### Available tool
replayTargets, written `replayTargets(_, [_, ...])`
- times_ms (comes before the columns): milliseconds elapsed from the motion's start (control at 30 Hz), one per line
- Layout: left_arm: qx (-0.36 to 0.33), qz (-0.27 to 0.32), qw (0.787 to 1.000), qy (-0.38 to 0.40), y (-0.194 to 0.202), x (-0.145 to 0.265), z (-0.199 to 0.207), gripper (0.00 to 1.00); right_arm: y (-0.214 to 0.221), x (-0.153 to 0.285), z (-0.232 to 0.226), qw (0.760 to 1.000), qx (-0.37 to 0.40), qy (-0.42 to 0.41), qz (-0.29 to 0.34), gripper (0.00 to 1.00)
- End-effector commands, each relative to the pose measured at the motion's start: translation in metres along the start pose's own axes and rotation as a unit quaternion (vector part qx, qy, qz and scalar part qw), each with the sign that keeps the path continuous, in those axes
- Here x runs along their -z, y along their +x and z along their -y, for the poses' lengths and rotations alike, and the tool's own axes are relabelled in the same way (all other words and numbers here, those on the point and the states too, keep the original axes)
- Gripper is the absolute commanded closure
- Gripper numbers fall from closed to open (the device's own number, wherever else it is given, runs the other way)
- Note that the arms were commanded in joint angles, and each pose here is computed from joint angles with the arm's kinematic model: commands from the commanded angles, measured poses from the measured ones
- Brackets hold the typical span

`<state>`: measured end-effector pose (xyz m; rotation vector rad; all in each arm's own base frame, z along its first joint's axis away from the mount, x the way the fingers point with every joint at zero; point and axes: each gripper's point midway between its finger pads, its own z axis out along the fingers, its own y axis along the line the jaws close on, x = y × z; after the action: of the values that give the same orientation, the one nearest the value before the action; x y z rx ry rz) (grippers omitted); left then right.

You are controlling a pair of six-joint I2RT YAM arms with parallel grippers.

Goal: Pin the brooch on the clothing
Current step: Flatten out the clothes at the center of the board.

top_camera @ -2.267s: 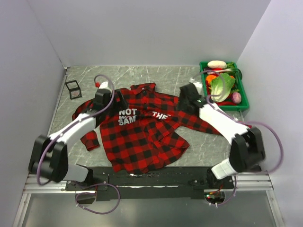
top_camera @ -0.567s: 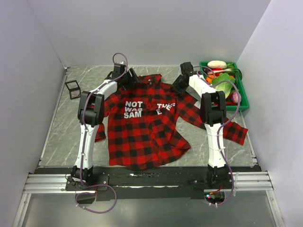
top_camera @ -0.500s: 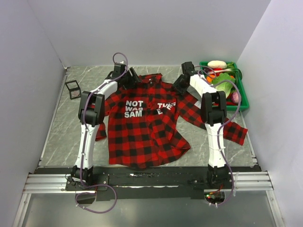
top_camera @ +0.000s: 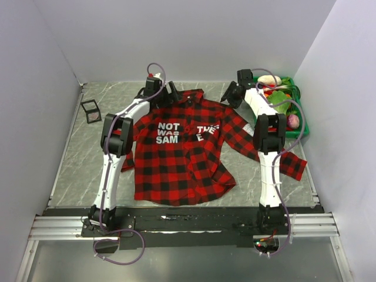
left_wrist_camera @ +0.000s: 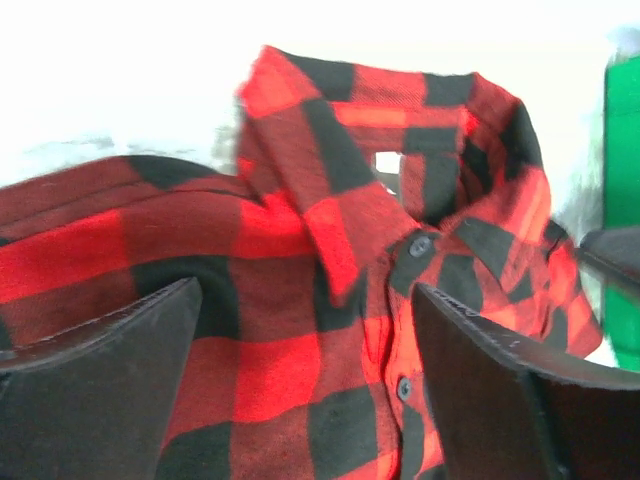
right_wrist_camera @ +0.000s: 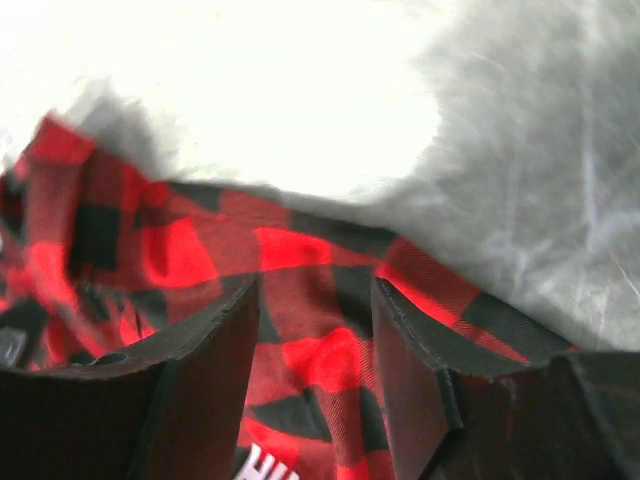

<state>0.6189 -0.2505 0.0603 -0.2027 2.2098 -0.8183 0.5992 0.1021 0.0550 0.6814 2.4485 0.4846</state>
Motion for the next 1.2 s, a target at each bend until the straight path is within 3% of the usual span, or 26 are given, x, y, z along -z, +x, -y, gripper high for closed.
replayTargets(0, [-0.112,0.096,0.986,0.072,-0.066,0.056,0.105,0.01,-0.044,0.098,-0.081,0.978,0.151,-0.105,0.101,0.41])
replayTargets(167, [-0.166,0.154,0.971,0.079,-0.087,0.122,0.166,0.03,-0.022,0.172,-0.084,0.962,0.214,-0.079,0.149,0.39])
replayTargets(300, [-0.156,0.164,0.973,0.046,-0.066,0.166,0.161,0.03,0.032,0.199,-0.073,0.957,0.244,-0.066,0.14,0.39])
replayTargets(333, [-0.148,0.133,0.98,0.021,-0.035,0.164,0.136,0.04,0.044,0.203,-0.07,0.957,0.25,-0.061,0.135,0.4])
replayTargets(400, [-0.129,0.14,0.981,0.014,-0.025,0.195,0.135,0.04,0.086,0.21,-0.057,0.951,0.283,-0.037,0.122,0.41])
replayTargets(433, [-0.121,0.106,0.987,-0.013,0.007,0.195,0.107,0.03,0.099,0.212,-0.051,0.948,0.293,-0.028,0.117,0.42])
replayTargets(533, [-0.093,0.09,0.991,-0.043,0.038,0.228,0.09,0.01,0.154,0.22,-0.027,0.94,0.329,0.002,0.092,0.44])
replayTargets(600, [-0.072,0.055,0.993,-0.069,0.08,0.247,0.065,0.0,0.195,0.226,-0.008,0.934,0.351,0.011,0.062,0.49])
replayTargets(733, [-0.039,-0.009,0.991,-0.124,0.154,0.278,0.02,0.05,0.248,0.239,0.028,0.922,0.382,0.048,0.025,0.51])
replayTargets(1000, [0.016,-0.056,0.974,-0.218,0.222,0.344,-0.025,0.08,0.327,0.237,0.098,0.907,0.403,0.097,-0.072,0.58])
replayTargets(1167, [0.048,-0.087,0.962,-0.252,0.251,0.365,-0.039,0.08,0.336,0.231,0.117,0.899,0.415,0.112,-0.079,0.59])
